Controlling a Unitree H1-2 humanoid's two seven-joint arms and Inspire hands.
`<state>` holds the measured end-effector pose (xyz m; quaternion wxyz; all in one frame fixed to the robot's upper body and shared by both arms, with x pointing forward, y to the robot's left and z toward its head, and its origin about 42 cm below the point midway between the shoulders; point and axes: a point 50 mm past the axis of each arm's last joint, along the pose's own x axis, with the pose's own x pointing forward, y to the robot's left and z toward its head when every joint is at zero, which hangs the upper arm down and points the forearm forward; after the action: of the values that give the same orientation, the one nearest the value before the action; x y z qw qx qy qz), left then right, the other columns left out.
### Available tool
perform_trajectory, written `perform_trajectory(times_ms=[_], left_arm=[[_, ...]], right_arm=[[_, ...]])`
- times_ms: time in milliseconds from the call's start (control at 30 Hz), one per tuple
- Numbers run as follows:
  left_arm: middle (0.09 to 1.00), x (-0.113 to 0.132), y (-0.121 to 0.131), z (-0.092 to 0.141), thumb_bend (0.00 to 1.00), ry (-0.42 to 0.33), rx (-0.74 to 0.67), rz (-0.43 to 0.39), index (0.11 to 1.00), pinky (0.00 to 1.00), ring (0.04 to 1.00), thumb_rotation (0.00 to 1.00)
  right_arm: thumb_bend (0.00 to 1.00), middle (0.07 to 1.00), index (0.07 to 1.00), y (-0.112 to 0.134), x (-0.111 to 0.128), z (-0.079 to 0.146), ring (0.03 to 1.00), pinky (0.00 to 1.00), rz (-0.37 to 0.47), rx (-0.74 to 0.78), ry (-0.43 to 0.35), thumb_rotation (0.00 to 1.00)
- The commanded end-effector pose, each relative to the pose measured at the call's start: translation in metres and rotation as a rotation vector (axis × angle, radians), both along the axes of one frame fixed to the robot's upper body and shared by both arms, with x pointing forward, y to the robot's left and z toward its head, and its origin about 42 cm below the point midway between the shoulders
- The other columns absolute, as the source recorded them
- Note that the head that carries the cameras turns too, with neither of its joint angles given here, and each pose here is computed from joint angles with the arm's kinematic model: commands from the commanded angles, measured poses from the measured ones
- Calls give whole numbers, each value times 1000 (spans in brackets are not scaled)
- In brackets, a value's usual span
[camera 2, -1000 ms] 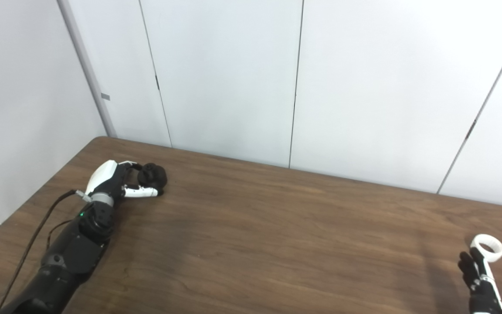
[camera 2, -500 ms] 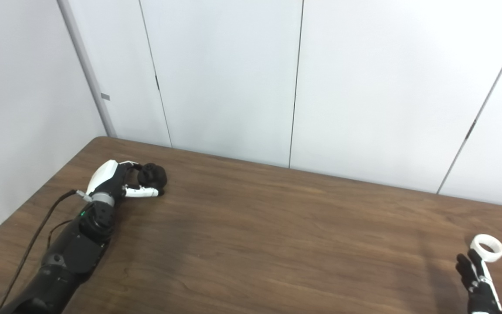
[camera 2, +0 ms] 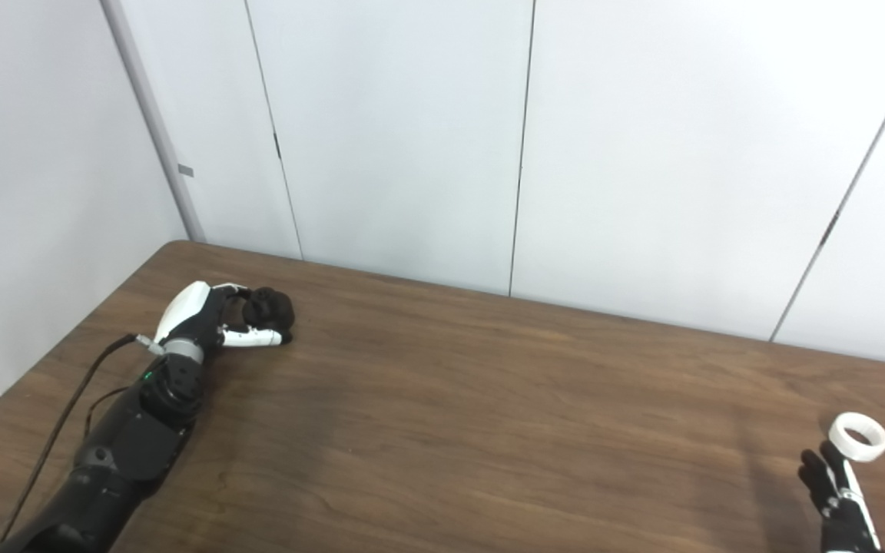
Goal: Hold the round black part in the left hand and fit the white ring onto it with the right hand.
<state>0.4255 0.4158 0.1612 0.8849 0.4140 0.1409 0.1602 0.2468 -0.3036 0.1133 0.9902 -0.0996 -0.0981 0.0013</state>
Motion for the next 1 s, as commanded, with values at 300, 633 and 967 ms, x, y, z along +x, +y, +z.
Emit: perform_trajectory(times_ms=[300,633,967], left_arm=[[912,15,-2,26,962,-72,11,-22,773,1000,982,300],[836,17,-2,25,593,-109,25,-5,512,1000,937,85],[775,14,-1,24,520,-151,72,-12,483,889,898,43]], right_arm=[[481,951,971,12,-33,-42,936,1000,-31,47,155,1000],[506,946,965,13,-32,-42,933,999,-39,61,158,1000],[488,955,975,13,-32,-43,943,1000,-30,75,158,1000]])
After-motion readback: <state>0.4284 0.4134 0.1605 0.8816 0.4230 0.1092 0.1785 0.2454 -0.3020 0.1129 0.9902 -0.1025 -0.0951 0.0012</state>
